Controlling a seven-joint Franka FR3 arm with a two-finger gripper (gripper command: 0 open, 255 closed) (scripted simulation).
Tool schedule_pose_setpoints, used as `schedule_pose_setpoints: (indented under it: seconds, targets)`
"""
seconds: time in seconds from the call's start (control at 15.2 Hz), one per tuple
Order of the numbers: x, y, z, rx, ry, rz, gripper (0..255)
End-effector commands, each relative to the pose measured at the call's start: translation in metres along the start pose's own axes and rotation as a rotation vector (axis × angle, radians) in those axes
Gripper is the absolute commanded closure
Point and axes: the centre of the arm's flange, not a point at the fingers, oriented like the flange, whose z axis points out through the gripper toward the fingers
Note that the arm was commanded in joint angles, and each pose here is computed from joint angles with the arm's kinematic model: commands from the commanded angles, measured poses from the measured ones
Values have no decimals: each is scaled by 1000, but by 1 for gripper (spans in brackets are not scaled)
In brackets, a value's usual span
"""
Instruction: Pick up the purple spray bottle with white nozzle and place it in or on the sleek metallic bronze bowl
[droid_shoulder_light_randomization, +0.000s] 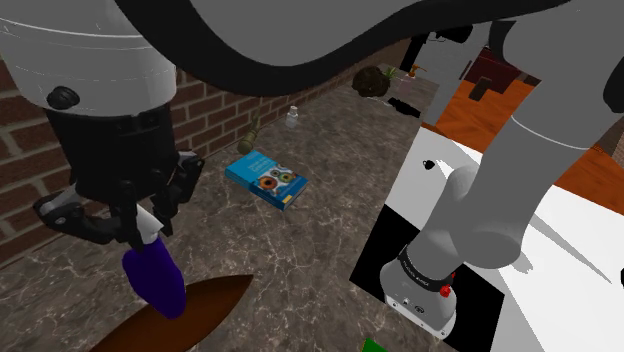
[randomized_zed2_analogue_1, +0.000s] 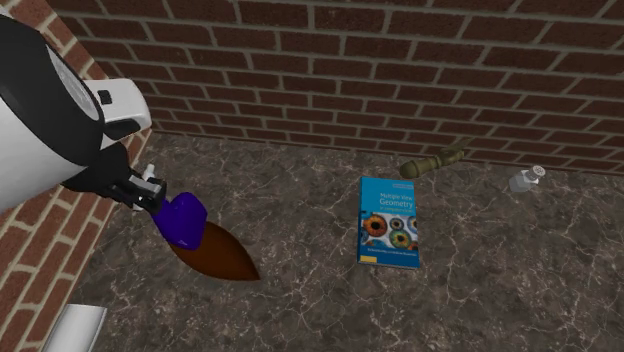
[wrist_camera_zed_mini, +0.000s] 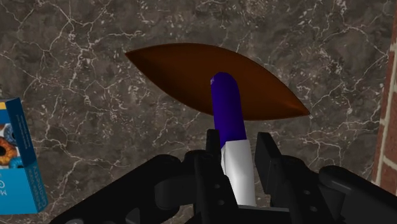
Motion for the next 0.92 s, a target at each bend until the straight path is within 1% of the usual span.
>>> schedule_pose_setpoints:
  seconds: [0.0, 0.53, 0.86]
  targets:
    - [0, 2, 9, 0, 1, 0, 255]
    - [1, 3, 54, 0, 1, 0, 255]
    - [1, 3, 54, 0, 1, 0, 255]
